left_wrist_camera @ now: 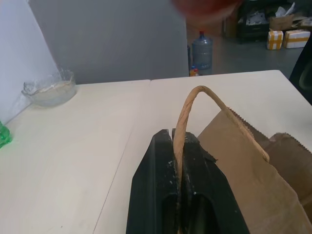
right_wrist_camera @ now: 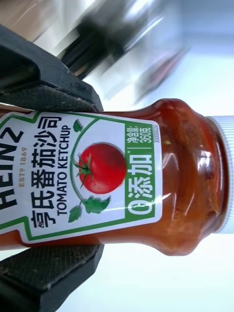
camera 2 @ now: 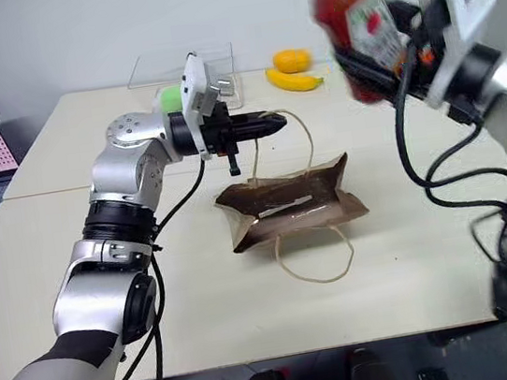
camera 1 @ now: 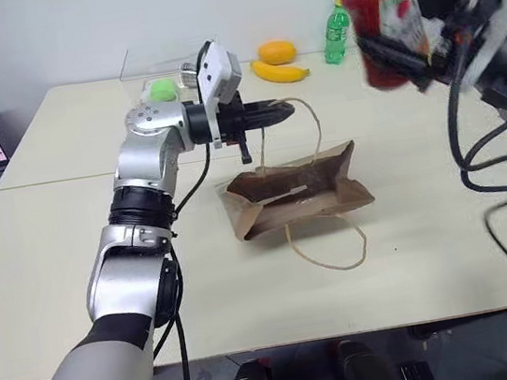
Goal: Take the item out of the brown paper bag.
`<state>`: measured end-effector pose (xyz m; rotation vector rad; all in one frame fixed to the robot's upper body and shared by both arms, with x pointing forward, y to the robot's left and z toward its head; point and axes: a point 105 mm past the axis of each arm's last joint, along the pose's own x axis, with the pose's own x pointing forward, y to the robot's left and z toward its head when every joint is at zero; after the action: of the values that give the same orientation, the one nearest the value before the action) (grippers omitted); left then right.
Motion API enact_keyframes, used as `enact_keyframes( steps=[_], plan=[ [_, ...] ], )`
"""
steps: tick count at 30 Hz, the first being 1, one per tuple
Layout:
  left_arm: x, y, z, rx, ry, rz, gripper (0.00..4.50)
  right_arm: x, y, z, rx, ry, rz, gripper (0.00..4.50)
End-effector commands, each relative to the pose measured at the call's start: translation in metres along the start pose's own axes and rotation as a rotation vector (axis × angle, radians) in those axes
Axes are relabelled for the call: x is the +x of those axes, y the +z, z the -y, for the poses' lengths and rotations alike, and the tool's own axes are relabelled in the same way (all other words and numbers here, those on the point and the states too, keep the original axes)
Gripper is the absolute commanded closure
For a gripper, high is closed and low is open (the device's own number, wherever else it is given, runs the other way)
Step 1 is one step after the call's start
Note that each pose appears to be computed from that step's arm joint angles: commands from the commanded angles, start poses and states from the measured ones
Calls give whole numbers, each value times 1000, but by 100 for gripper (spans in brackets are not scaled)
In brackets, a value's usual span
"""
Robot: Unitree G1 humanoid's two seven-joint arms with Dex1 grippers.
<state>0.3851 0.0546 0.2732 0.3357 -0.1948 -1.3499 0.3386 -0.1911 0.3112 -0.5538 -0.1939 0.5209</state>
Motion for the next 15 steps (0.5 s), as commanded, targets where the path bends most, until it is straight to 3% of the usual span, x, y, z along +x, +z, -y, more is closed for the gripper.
enact_keyframes(
  steps=[1,7,13,15],
  plan=[
    [-2,15,-5,57,17,23,450,-10,-49,12,-241,-17,-227,127],
    [1,16,-5,61,15,28,450,-25,-132,-11,-290,161,-527,127],
    [1,15,-5,62,10,28,450,-30,-154,-22,-273,239,-593,127],
    [1,15,-4,62,9,26,450,-32,-157,-24,-259,257,-603,55]
  ],
)
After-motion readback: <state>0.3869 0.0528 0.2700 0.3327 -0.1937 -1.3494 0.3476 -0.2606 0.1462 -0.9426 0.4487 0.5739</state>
